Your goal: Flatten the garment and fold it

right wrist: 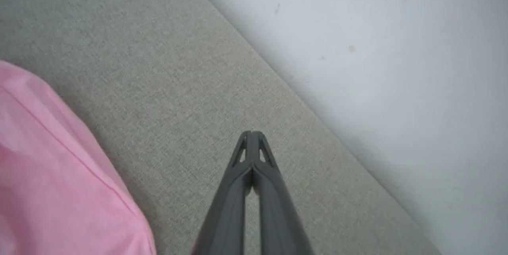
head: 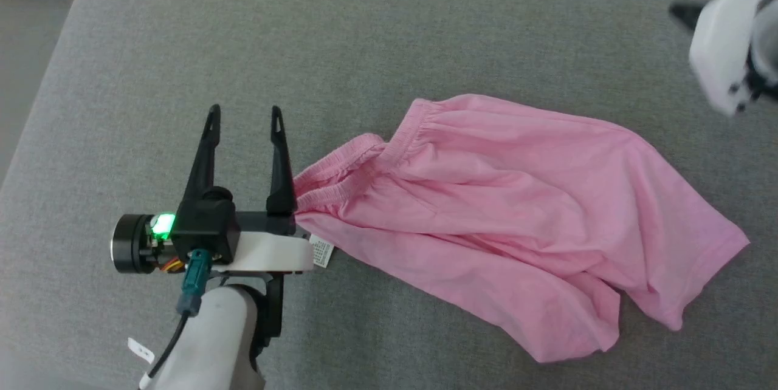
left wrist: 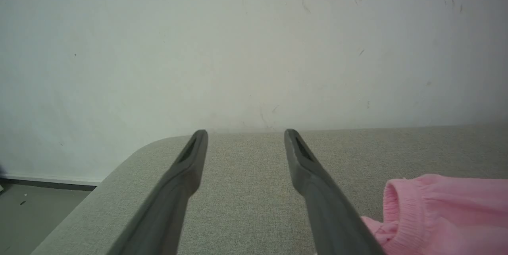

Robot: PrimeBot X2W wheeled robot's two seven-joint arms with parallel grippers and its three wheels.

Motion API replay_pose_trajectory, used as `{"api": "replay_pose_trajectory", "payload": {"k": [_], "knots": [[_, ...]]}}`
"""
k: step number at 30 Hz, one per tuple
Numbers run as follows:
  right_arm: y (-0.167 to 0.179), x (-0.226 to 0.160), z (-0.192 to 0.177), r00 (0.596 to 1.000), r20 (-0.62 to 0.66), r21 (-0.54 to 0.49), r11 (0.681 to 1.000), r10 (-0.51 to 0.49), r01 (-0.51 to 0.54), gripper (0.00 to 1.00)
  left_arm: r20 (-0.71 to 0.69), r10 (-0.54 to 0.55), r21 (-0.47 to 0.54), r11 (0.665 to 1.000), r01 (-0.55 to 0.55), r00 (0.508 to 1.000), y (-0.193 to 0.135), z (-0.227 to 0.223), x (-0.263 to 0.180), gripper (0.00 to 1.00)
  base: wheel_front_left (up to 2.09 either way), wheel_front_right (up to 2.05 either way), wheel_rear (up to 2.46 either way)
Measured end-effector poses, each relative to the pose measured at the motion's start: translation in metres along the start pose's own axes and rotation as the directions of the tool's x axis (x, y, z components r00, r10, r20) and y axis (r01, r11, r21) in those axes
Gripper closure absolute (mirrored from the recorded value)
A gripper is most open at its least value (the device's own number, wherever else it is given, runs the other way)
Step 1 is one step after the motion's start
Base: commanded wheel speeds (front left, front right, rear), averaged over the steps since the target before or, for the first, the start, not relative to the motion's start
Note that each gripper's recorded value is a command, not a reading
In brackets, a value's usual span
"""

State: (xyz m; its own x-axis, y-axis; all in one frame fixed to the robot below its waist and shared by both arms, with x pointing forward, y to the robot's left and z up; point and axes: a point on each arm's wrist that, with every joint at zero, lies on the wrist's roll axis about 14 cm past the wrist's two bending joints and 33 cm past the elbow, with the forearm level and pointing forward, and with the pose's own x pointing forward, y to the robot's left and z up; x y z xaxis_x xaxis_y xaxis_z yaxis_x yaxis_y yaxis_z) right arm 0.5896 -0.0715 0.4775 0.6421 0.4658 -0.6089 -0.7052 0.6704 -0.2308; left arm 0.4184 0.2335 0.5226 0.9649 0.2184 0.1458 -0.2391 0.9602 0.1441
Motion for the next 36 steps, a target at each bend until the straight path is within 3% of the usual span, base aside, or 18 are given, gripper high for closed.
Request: {"api": "replay_pose_trajectory", "payload": {"k": [4,9,10,11,17,23,28,36], "knots": [[-0.027,0.005,0.04,0.996,0.076,0.006,0.998,-0.055,0.054,1.0,-0.011,-0.001,-0.019,1.0,0.001,1.0,-0.004,-0.004,0.001,0.0,0.0,0.0,0.0],[-0.008,0.031,0.014,0.999,-0.038,0.009,1.0,0.014,-0.013,1.0,-0.016,0.032,-0.017,0.999,-0.032,0.999,0.003,-0.005,0.002,0.0,0.0,0.0,0.0],[-0.006,0.034,0.01,0.999,-0.043,0.023,0.999,0.025,-0.024,0.85,-0.017,0.04,-0.011,0.999,-0.04,0.999,0.006,-0.006,0.002,0.0,0.0,0.0,0.0],[-0.004,0.035,0.007,0.998,-0.045,0.047,0.998,0.036,-0.033,0.0,-0.015,0.045,-0.005,0.999,-0.045,0.999,0.008,-0.006,0.003,0.0,0.0,0.0,0.0],[0.008,0.017,0.003,0.994,-0.046,0.128,0.987,0.101,-0.094,0.0,-0.02,0.061,0.005,0.998,-0.061,0.998,0.016,-0.006,-0.003,0.0,0.0,0.0,0.0],[0.024,-0.028,-0.001,0.975,-0.151,0.067,0.986,0.16,-0.152,0.0,0.0,0.039,-0.015,0.999,-0.039,0.999,0.013,0.004,-0.011,0.0,0.0,0.0,0.0],[0.041,-0.053,-0.014,0.952,-0.218,0.09,0.976,0.215,-0.2,0.0,0.029,0.03,-0.02,0.999,-0.029,0.999,0.011,0.015,-0.015,0.0,0.0,0.0,0.0],[0.068,-0.029,-0.075,0.911,-0.287,0.246,0.942,0.296,-0.228,0.0,0.015,0.02,-0.021,1.0,-0.02,1.0,0.008,0.009,-0.013,0.0,0.0,0.0,0.0]]}}
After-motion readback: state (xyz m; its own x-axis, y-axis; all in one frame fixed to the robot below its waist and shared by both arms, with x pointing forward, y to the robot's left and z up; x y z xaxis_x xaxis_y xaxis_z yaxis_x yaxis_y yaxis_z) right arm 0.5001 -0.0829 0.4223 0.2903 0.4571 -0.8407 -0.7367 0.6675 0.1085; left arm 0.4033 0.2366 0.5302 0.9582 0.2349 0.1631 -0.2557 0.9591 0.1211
